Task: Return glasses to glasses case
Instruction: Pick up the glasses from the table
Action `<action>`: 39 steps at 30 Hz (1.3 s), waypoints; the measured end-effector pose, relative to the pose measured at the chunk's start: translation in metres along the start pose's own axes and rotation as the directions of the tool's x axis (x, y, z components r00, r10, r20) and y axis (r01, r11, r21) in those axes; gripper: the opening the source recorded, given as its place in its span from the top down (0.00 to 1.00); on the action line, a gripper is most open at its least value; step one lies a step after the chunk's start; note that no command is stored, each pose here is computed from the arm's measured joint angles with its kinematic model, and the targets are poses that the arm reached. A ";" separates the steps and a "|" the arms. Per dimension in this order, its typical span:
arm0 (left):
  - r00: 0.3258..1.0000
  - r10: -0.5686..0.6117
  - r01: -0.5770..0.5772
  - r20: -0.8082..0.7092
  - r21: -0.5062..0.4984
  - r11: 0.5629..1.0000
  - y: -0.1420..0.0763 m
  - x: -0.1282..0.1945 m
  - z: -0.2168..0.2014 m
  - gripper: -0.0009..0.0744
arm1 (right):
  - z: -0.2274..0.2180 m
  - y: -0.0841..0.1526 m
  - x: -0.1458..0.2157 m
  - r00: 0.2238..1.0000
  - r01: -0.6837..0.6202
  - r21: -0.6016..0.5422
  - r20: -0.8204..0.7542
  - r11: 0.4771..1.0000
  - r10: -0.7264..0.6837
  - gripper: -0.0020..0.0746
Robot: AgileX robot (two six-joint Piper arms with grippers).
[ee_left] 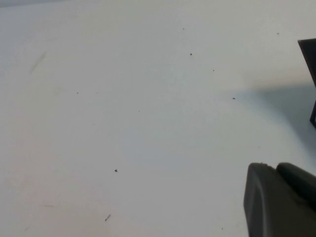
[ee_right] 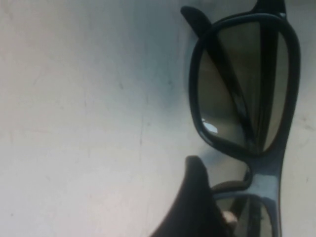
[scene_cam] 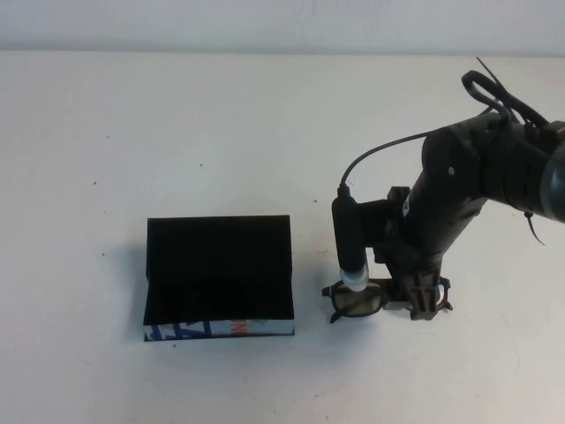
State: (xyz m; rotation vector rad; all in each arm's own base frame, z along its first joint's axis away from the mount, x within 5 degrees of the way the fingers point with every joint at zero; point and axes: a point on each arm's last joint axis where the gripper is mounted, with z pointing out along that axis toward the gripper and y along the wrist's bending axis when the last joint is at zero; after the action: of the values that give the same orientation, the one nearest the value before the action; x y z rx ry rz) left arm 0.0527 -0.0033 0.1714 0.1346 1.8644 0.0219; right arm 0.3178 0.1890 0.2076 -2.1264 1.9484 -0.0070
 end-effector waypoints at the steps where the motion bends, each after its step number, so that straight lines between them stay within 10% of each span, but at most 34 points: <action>1: 1.000 0.000 0.000 0.000 0.000 1.000 0.000 0.000 0.000 0.99 | 0.002 -0.002 -0.001 1.000 0.002 -0.001 -0.001 1.000 -0.002 0.37; 22: 1.000 0.000 0.000 0.000 0.000 1.000 0.000 0.000 0.000 0.99 | 0.025 -0.013 0.006 0.999 -0.003 -0.043 -0.045 0.999 0.001 0.38; 39: 1.000 0.000 0.000 0.000 0.000 1.000 0.000 0.000 0.000 0.99 | 0.029 -0.007 0.008 0.998 -0.017 -0.128 -0.067 0.992 0.008 0.62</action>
State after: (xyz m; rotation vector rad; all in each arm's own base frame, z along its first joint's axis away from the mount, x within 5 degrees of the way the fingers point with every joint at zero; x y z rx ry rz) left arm 0.0527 -0.0033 0.1714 0.1346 1.8644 0.0219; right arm 0.3302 0.1871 0.1790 -2.2212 2.0515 0.0530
